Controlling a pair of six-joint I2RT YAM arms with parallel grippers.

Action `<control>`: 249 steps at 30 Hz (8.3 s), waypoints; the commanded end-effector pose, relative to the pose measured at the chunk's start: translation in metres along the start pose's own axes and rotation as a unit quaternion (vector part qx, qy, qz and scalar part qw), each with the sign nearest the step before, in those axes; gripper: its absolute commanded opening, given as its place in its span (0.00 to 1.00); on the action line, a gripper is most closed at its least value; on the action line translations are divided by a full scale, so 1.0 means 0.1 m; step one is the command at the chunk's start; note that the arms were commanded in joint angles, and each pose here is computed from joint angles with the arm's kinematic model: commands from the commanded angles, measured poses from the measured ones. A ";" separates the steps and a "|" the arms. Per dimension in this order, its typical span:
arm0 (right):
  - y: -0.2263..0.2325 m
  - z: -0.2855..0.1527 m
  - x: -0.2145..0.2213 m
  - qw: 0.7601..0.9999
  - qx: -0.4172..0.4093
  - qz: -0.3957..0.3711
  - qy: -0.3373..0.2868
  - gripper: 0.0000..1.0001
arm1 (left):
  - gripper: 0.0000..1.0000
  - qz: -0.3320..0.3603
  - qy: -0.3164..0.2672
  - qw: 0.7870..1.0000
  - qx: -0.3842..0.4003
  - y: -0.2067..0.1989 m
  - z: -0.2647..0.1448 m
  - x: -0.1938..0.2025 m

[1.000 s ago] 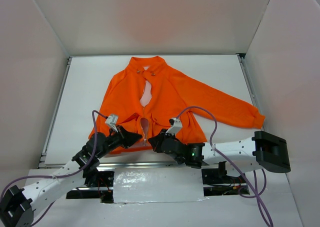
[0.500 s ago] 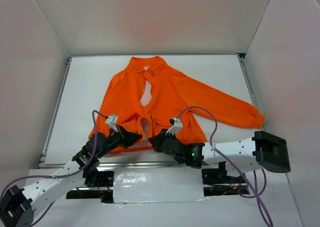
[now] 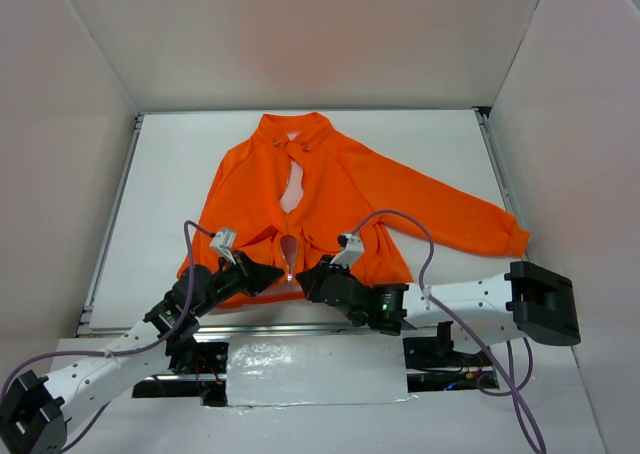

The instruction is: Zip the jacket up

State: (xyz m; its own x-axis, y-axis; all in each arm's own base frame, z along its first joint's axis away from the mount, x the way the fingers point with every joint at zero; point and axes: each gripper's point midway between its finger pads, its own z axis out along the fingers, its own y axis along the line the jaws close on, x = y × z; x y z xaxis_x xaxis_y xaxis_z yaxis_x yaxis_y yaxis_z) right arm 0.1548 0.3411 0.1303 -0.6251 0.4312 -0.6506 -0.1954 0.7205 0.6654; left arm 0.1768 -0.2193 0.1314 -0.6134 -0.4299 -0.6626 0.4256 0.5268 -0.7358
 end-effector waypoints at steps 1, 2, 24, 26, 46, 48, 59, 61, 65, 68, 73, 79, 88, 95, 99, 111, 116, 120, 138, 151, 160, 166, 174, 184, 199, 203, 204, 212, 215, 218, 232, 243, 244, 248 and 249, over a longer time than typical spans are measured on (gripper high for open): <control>0.24 0.03 -0.16 0.999 -0.017 0.026 -0.024 0.00 | 0.00 0.008 -0.025 0.999 0.037 -0.24 0.00 -0.18; 0.25 0.03 -0.15 0.999 -0.018 0.027 -0.023 0.00 | 0.00 0.009 -0.023 0.999 0.039 -0.25 0.00 -0.17; 0.17 0.00 -0.29 0.997 -0.015 0.051 -0.052 0.00 | 0.00 0.038 0.002 0.997 0.063 -0.28 0.00 -0.03; 0.18 0.00 -0.29 0.997 -0.017 0.052 -0.051 0.00 | 0.00 0.046 0.009 0.996 0.074 -0.30 -0.01 0.00; 0.13 0.00 -0.40 0.995 -0.076 0.043 -0.052 0.00 | 0.00 0.081 0.047 0.986 0.137 -0.45 -0.10 0.19; 0.14 -0.02 -0.43 0.994 -0.086 0.046 -0.054 0.00 | 0.00 0.079 0.052 0.987 0.129 -0.42 -0.09 0.20; 0.16 -0.05 -0.57 0.993 -0.101 0.035 -0.049 0.00 | 0.00 0.074 0.075 0.990 0.098 -0.27 -0.06 0.31; 0.18 -0.02 -0.54 0.994 -0.096 0.023 -0.039 0.00 | 0.00 0.067 0.081 0.991 0.081 -0.17 -0.04 0.36; 0.11 0.10 -0.26 0.995 -0.095 -0.016 0.003 0.00 | 0.00 0.053 0.083 0.993 0.066 -0.04 -0.02 0.46; 0.02 0.18 -0.09 0.996 -0.085 -0.027 0.026 0.00 | 0.00 0.046 0.077 0.994 0.068 0.01 -0.02 0.50; -0.15 0.28 0.09 0.996 -0.057 -0.040 0.046 0.00 | 0.00 0.036 0.082 0.994 0.058 0.14 -0.04 0.62; -0.30 0.34 0.21 0.996 -0.038 -0.050 0.059 0.00 | 0.00 0.037 0.092 0.995 0.023 0.33 -0.03 0.72; -0.37 0.39 0.02 0.998 -0.026 -0.040 0.036 0.00 | 0.00 0.024 0.126 0.991 -0.028 0.56 -0.05 0.94; -0.35 0.47 0.16 0.995 -0.029 -0.069 0.067 0.00 | 0.00 0.004 0.131 0.989 -0.072 0.74 -0.10 1.02; -0.41 0.50 0.31 0.992 -0.029 -0.076 0.093 0.04 | 0.00 0.000 0.124 0.988 -0.088 0.83 -0.16 1.03; -0.40 0.51 0.41 0.989 -0.038 -0.082 0.113 0.18 | 0.00 0.004 0.136 0.986 -0.099 0.90 -0.16 1.11; -0.39 0.50 0.40 0.990 -0.041 -0.080 0.113 0.21 | 0.00 0.003 0.139 0.985 -0.098 0.90 -0.14 1.12; -0.40 0.48 0.42 0.989 -0.041 -0.079 0.116 0.24 | 0.00 0.004 0.130 0.986 -0.105 0.92 -0.14 1.09; -0.33 0.24 0.38 0.988 -0.066 -0.070 0.119 0.65 | 0.00 0.011 0.126 0.985 -0.118 0.96 -0.17 1.09; -0.23 0.04 0.52 0.983 -0.109 -0.053 0.142 0.67 | 0.00 0.013 0.134 0.985 -0.106 0.91 -0.16 1.12; -0.23 -0.03 0.69 0.982 -0.101 -0.035 0.158 0.58 | 0.00 0.017 0.132 0.986 -0.099 0.87 -0.15 1.11; -0.49 0.00 0.69 0.991 -0.014 -0.012 0.136 0.59 | 0.00 0.020 0.133 0.986 -0.096 0.85 -0.14 1.11; -0.60 -0.08 0.71 0.991 0.017 -0.007 0.133 0.66 | 0.00 0.021 0.136 0.986 -0.093 0.84 -0.14 1.12; -0.42 -0.12 0.78 0.988 -0.023 -0.013 0.149 0.63 | 0.00 0.023 0.135 0.987 -0.085 0.78 -0.11 1.11; -0.33 -0.02 0.79 0.988 -0.022 0.039 0.148 0.63 | 0.00 0.025 0.136 0.987 -0.078 0.74 -0.11 1.12; -0.33 0.01 0.80 0.987 -0.019 0.053 0.151 0.63 | 0.00 0.025 0.134 0.988 -0.076 0.72 -0.10 1.11; -0.34 0.02 0.80 0.987 -0.017 0.057 0.151 0.63 | 0.00 0.025 0.135 0.988 -0.076 0.72 -0.10 1.11; -0.46 0.06 0.76 0.986 -0.013 0.093 0.135 0.63 | 0.00 0.026 0.137 0.988 -0.074 0.71 -0.09 1.12; -0.44 0.08 0.77 0.986 -0.015 0.093 0.136 0.62 | 0.00 0.026 0.139 0.987 -0.073 0.70 -0.09 1.13; -0.47 0.09 0.78 0.986 -0.011 0.092 0.136 0.62 | 0.00 0.027 0.139 0.987 -0.071 0.69 -0.09 1.13; -0.50 0.10 0.76 0.987 -0.013 0.102 0.125 0.50 | 0.00 0.029 0.142 0.987 -0.069 0.67 -0.07 1.15; -0.49 0.10 0.76 0.987 -0.015 0.103 0.124 0.24 | 0.00 0.031 0.144 0.987 -0.066 0.65 -0.06 1.16; -0.50 0.10 0.75 0.987 -0.012 0.104 0.123 0.24 | 0.00 0.031 0.145 0.987 -0.066 0.65 -0.06 1.17; -0.52 0.10 0.75 0.987 -0.006 0.106 0.122 0.14 | 0.00 0.031 0.146 0.987 -0.066 0.65 -0.06 1.17; -0.53 0.10 0.76 0.987 -0.004 0.107 0.122 0.11 | 0.00 0.031 0.146 0.987 -0.066 0.65 -0.06 1.17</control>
State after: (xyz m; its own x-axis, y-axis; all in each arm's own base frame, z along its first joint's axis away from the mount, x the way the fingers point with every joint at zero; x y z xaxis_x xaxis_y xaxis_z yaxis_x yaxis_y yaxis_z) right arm 0.1168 0.3414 0.0392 -0.8401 0.3861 -0.3810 -0.0600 0.6319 0.7728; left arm 0.1572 -0.2587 0.0416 -0.7261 -0.2268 -0.6491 0.4082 0.6175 -0.6724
